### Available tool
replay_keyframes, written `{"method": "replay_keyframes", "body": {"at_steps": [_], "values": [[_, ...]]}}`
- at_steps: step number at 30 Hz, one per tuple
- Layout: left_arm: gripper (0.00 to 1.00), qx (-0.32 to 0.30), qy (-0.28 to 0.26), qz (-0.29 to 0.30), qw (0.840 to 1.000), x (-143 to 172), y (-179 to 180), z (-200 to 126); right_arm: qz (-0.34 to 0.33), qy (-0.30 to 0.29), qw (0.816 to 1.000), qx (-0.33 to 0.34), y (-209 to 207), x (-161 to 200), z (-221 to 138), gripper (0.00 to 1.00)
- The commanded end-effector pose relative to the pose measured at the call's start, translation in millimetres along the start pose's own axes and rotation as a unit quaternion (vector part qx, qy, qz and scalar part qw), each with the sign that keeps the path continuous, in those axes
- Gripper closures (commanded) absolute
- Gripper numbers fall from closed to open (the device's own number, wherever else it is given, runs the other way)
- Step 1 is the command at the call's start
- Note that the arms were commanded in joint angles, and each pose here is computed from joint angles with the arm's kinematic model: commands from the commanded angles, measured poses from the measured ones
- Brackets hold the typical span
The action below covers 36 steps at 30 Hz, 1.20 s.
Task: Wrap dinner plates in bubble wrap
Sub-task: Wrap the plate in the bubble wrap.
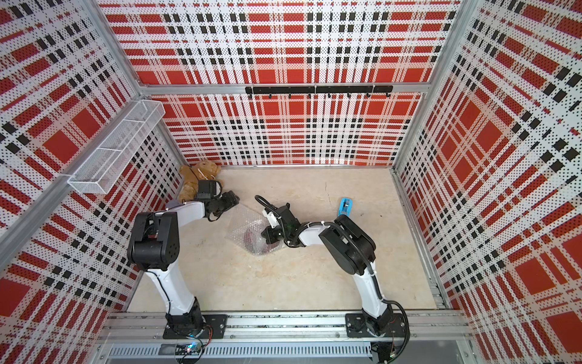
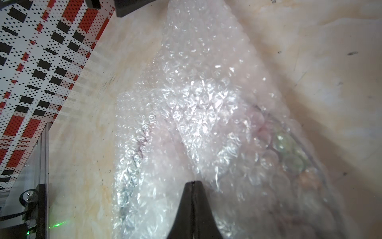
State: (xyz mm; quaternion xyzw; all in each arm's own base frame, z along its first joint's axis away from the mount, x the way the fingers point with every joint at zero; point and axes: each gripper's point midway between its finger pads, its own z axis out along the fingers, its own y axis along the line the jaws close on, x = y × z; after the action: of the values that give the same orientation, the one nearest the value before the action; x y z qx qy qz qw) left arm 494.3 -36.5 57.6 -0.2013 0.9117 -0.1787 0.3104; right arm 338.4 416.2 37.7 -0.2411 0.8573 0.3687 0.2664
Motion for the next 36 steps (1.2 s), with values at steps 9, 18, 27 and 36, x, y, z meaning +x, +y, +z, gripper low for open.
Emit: {"method": "replay_keyframes", "body": {"at_steps": [9, 18, 27, 36], "values": [[0.5, 0.011, 0.069, 0.032, 0.997, 12.0, 5.9, 20.8, 0.029, 0.076, 0.996, 0.043, -23.0, 53.1, -0.2, 0.96], [0.41, 0.004, 0.043, 0.029, 0.999, -2.4, 0.9, 7.1, 0.032, 0.075, 0.996, 0.042, -23.0, 54.3, -1.0, 0.96], [0.2, -0.042, -0.075, -0.108, 0.99, 30.5, 33.4, -83.5, 0.036, 0.079, 0.995, 0.047, -25.7, 57.2, 0.5, 0.97], [0.2, 0.043, -0.059, -0.235, 0.969, 133.6, 28.5, -111.8, 0.038, 0.078, 0.995, 0.045, -25.9, 58.1, 1.2, 0.97]]}}
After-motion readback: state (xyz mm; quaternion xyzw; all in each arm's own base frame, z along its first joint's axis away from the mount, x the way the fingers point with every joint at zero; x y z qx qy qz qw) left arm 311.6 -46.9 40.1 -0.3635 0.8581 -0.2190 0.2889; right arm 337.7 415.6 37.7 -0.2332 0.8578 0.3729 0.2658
